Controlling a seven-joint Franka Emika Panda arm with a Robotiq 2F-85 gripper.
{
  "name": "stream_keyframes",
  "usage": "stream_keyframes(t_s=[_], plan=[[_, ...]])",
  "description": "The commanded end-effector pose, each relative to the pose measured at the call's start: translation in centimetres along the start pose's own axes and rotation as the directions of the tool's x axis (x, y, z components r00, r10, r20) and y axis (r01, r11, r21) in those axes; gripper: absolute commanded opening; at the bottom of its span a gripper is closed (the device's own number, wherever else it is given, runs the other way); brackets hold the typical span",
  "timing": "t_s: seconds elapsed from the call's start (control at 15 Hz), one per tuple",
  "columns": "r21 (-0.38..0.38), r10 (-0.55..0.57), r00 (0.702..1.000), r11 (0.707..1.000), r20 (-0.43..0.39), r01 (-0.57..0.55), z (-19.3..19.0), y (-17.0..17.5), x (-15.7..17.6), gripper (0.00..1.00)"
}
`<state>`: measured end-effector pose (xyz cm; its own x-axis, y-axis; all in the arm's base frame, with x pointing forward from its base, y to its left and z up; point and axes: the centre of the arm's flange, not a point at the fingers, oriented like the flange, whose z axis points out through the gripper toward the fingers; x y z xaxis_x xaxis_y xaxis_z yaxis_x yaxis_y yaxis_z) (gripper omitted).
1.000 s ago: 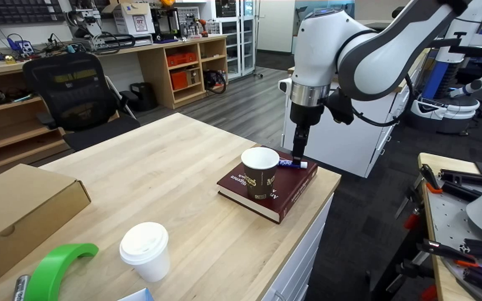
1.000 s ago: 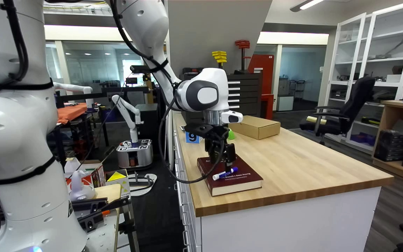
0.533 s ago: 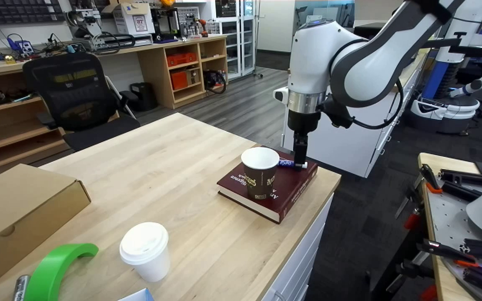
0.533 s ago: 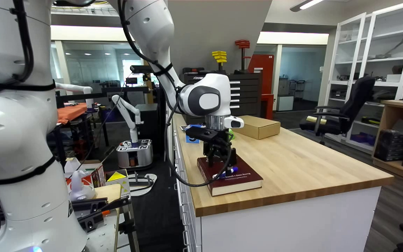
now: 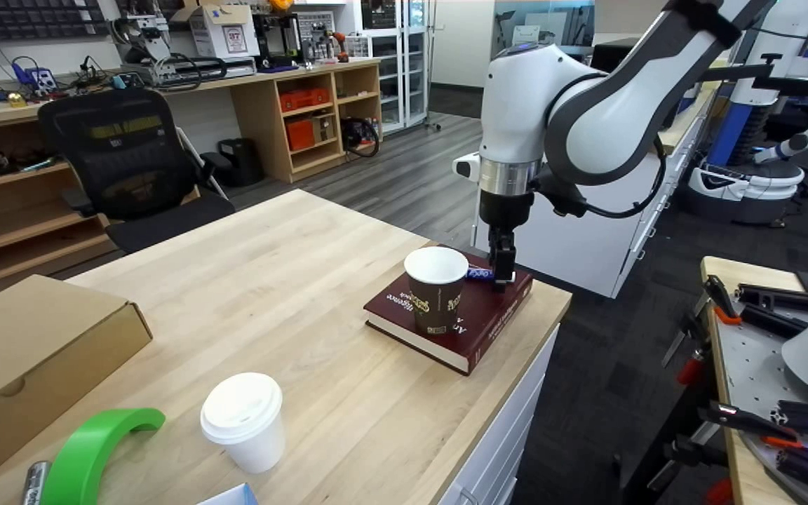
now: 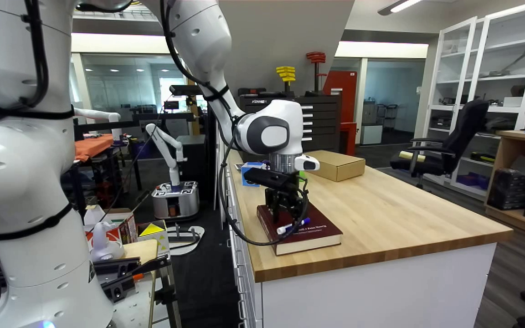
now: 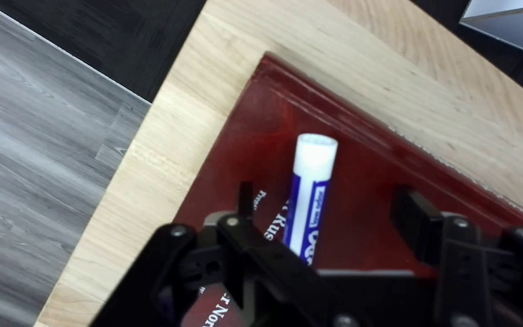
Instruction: Put the marker in the cup
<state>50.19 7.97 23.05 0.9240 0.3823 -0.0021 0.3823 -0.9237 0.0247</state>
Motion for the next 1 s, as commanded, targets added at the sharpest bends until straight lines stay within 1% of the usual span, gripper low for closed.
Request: stream_keyframes(t_s=[0.0,0.47,0.53,0.6,0.93], plan=[[0.011,-0.024,1.0,1.0,0.005,0.024,-0.1,0.6,0.4,0.47],[0.011,-0.034,0.999,0.999,-0.004,0.034,-0.4,0.9,0.2,0.03],[0.01,-0.033,0.999,0.999,-0.005,0.033,-0.5,1.0,0.1,0.01],[0.008,-0.032,0.999,0.999,-0.007,0.032,-0.6,1.0,0.0,0.05],[-0.018,-0.018,1.0,1.0,-0.009,0.017,-2.4,1.1,-0.7,0.05]])
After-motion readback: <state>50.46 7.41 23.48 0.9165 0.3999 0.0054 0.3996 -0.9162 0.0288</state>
